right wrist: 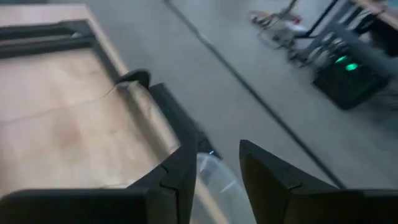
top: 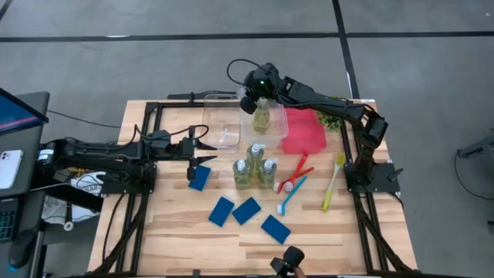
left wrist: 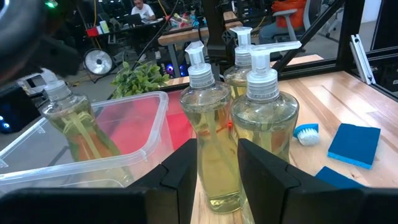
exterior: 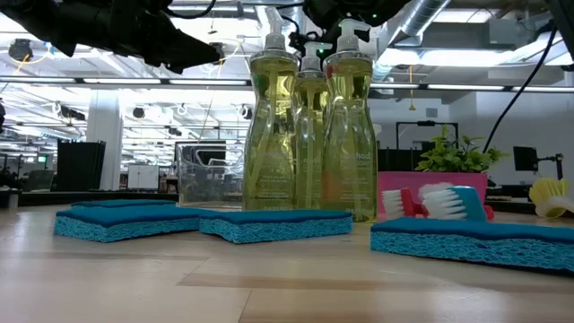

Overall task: Pick & Place Kitchen Sink Supplies
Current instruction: Put the transparent soap dispenser into the right transparent bin

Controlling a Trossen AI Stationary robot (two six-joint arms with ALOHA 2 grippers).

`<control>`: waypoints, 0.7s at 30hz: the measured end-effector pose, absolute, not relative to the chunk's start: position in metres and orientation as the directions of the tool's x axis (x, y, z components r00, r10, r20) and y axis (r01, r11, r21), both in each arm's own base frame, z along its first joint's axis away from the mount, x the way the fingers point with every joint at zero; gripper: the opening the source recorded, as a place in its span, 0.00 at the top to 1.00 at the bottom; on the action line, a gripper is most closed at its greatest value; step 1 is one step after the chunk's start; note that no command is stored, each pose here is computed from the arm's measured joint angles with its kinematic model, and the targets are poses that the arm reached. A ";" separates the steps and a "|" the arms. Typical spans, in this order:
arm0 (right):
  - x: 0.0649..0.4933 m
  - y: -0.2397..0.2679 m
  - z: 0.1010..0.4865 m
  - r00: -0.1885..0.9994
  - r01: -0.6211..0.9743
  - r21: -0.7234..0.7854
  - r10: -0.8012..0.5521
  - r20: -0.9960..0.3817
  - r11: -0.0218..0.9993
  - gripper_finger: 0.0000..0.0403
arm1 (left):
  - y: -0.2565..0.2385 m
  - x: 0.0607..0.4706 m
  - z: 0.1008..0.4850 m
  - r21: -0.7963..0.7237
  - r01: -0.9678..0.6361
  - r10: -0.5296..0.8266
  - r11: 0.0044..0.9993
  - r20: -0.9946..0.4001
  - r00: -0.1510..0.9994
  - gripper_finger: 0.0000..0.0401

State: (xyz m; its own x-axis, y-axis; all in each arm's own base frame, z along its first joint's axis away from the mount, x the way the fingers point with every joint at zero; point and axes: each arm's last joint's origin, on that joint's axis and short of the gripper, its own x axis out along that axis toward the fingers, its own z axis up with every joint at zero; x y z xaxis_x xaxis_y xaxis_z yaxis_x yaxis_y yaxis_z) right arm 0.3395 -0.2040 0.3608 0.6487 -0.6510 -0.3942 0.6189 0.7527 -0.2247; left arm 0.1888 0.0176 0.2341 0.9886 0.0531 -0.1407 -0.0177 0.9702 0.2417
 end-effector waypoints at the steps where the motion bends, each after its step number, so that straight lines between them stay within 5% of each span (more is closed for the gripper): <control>1: 0.339 -0.203 0.363 0.641 0.633 -0.230 -0.667 -0.378 0.739 0.69 | 0.018 0.189 0.234 0.242 -0.017 0.053 0.970 -0.141 0.989 0.71; 9: 0.321 -0.163 0.408 0.568 0.706 -0.355 -0.789 -0.234 0.613 0.65 | 0.018 0.189 0.234 0.242 -0.018 0.053 0.970 -0.140 0.989 0.71; 21: 0.242 -0.061 0.456 0.708 0.531 -0.330 -0.623 -0.333 0.780 0.71 | 0.018 0.189 0.234 0.241 -0.018 0.053 0.970 -0.141 0.989 0.71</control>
State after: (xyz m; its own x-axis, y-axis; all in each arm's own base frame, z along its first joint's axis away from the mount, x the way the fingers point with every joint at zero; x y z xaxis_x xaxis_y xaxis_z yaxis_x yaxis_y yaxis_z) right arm 0.2424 -0.0612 0.4560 0.7083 -0.6227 -0.3326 0.5314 0.7804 -0.3295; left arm 0.1888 0.0176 0.2341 0.9886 0.0531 -0.1408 -0.0179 0.9705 0.2406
